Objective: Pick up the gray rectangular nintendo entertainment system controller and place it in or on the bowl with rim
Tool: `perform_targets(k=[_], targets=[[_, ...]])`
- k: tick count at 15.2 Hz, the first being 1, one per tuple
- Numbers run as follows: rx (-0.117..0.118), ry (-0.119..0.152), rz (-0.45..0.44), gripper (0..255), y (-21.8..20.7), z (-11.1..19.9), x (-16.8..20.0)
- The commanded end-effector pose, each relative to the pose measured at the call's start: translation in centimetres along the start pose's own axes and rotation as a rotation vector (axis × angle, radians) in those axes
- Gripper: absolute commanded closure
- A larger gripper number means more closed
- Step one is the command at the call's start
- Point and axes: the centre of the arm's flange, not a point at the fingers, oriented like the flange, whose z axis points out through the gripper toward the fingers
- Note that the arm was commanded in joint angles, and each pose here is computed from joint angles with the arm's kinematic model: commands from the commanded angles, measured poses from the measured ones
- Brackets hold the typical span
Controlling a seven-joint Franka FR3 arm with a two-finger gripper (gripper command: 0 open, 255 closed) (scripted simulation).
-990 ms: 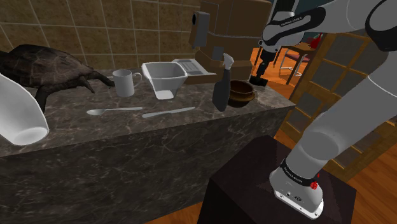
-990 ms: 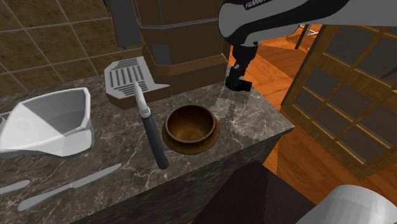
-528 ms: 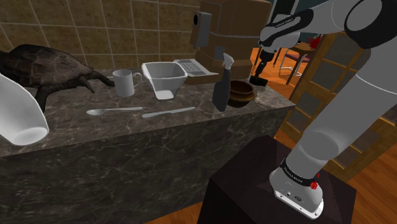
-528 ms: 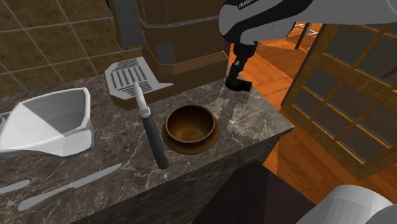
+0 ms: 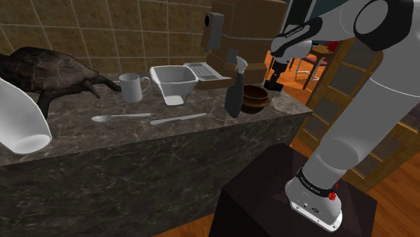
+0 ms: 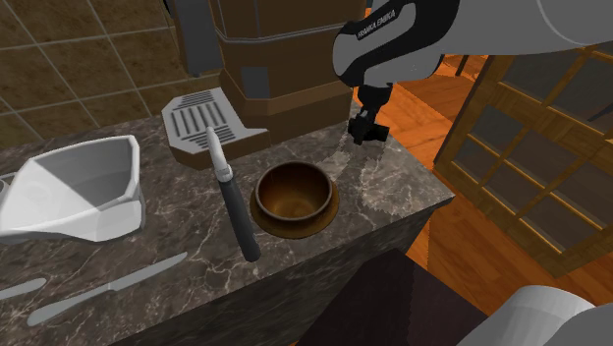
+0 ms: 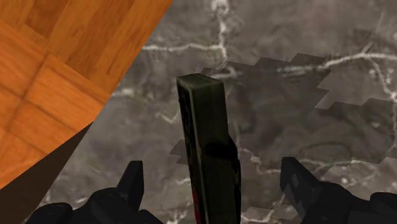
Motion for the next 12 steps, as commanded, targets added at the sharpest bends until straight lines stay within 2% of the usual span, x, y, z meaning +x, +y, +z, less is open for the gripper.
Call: perform_targets(k=[1, 3, 4, 12], targets=[[0.0, 0.0, 0.0, 0, -0.01, 0.03, -0.01], [0.0, 0.0, 0.0, 0, -0.01, 0.02, 0.0], [0.0, 0.0, 0.0, 255, -0.01, 0.02, 0.0], [0.0, 0.0, 0.0, 255, 0.09, 0.08, 0.07]])
